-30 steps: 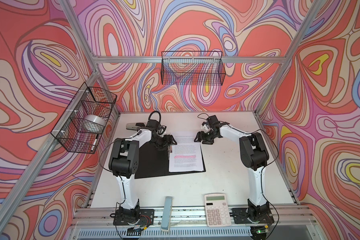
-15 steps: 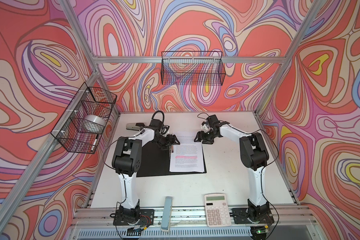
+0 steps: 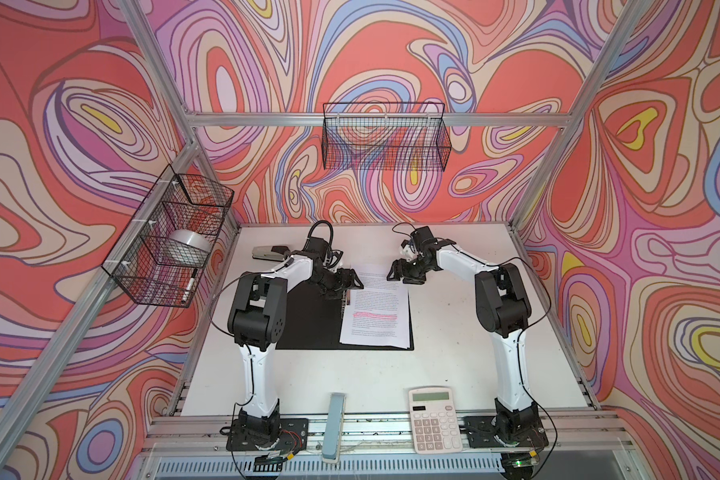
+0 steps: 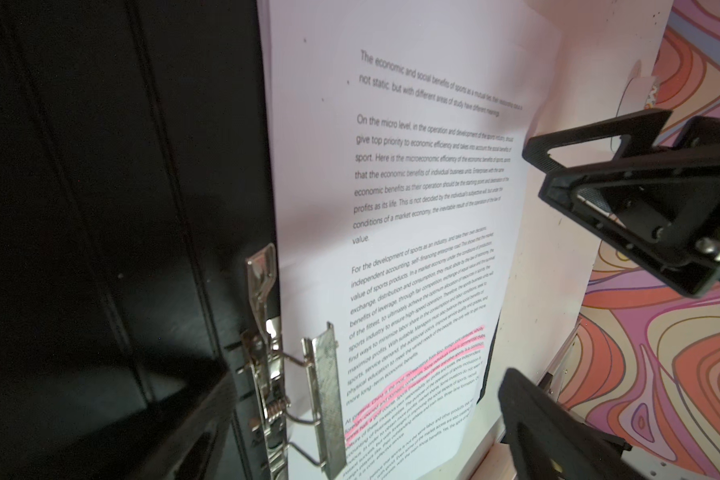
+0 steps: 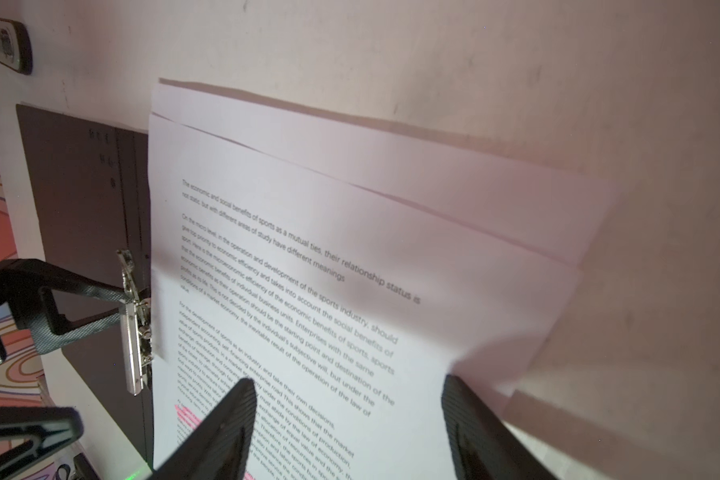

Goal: Put the files into the folder

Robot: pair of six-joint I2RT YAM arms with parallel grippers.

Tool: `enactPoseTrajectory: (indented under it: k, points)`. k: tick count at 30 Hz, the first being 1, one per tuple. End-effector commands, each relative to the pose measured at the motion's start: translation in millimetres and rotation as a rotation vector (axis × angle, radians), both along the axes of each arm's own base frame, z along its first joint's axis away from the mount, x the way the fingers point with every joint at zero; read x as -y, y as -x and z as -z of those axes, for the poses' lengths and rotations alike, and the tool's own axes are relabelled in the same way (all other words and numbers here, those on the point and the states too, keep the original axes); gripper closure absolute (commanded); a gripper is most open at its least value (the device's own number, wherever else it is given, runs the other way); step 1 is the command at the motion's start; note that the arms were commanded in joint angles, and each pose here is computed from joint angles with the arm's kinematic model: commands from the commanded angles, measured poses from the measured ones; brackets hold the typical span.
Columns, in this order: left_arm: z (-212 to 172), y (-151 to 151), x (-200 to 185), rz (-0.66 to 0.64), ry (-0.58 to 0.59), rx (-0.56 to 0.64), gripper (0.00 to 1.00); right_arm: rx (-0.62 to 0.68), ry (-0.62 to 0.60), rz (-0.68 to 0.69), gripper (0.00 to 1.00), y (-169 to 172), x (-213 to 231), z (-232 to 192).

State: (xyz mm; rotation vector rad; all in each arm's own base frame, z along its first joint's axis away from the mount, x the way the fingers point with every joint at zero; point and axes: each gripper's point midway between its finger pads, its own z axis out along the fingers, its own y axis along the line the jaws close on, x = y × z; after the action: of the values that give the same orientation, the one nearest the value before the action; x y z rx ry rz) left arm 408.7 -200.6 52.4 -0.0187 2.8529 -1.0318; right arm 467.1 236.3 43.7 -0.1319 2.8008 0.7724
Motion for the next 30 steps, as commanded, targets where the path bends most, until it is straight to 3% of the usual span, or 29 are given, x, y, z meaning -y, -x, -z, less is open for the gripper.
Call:
enactPoseTrajectory:
  k: [1,10,30]
  points:
    - [-9.4,5.6,-10.1,0.009,-0.034,0.007,0.0,0.106,0.052,0.043,0.25,-8.8,11.7,-30.5]
    - [-24.0,9.1,-14.2,0.019,-0.042,0.032,0.0,0.057,0.112,0.154,0.24,-17.8,40.1,-12.8]
    - [-11.6,6.7,-11.1,0.02,-0.027,0.004,0.0,-0.032,-0.009,0.066,0.25,-22.3,15.5,14.4]
